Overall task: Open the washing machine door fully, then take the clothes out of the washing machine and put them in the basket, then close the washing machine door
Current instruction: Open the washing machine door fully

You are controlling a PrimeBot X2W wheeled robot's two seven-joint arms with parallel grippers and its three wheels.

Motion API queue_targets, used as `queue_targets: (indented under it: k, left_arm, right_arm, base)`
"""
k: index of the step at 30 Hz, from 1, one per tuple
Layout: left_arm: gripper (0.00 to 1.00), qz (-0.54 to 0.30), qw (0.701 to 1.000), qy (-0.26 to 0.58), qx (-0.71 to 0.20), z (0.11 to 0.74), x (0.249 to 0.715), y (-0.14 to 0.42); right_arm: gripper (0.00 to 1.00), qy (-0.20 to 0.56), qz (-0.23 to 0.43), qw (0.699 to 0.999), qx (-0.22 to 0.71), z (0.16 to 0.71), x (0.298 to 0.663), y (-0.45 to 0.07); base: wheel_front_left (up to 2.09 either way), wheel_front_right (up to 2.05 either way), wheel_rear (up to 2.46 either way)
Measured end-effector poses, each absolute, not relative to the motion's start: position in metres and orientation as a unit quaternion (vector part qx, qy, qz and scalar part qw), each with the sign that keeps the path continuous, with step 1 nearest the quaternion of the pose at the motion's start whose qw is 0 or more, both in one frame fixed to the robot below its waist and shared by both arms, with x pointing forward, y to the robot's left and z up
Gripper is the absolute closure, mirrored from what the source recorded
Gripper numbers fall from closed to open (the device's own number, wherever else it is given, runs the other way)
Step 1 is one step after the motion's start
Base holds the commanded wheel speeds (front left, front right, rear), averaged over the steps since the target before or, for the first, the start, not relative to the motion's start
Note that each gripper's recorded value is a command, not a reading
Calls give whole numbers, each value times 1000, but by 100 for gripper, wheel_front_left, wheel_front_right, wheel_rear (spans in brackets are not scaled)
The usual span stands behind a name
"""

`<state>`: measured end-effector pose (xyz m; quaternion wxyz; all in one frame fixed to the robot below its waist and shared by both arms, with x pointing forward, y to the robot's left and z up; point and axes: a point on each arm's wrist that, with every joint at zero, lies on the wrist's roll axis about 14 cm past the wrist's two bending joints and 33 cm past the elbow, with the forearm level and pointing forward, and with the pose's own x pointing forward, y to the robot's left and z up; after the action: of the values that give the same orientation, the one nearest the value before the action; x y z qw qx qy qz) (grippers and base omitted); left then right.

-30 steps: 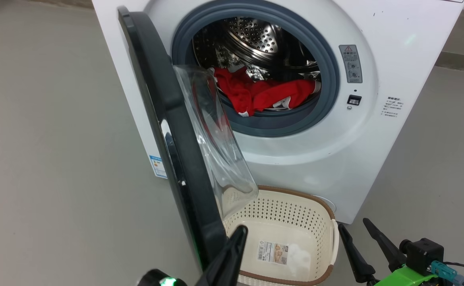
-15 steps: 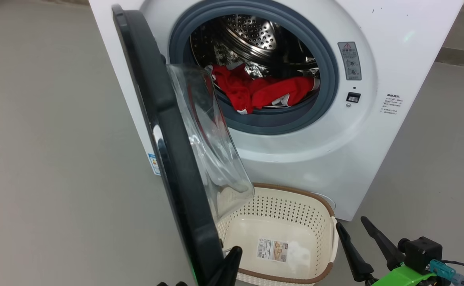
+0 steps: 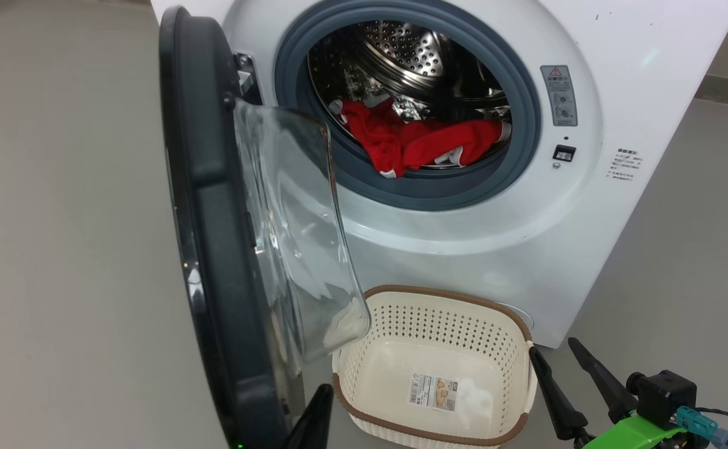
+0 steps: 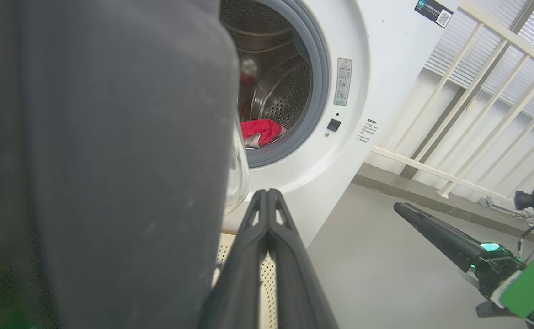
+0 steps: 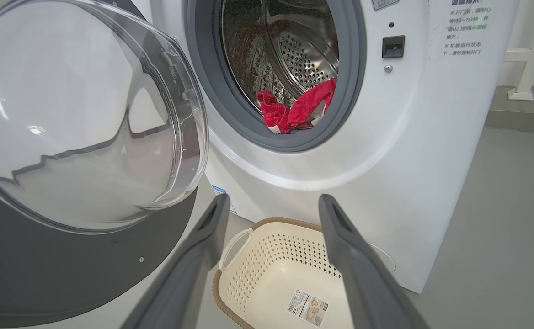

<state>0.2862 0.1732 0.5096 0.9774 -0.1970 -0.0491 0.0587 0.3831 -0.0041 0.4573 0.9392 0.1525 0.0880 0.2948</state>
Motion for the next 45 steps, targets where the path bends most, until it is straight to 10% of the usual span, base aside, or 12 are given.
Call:
queue_targets:
  k: [45]
  left_arm:
    - [100,341,932,-70,-100,510,210,337]
  right_arm:
    - [0,98,326,927,154,453,386,20]
  base:
    - [0,0,0]
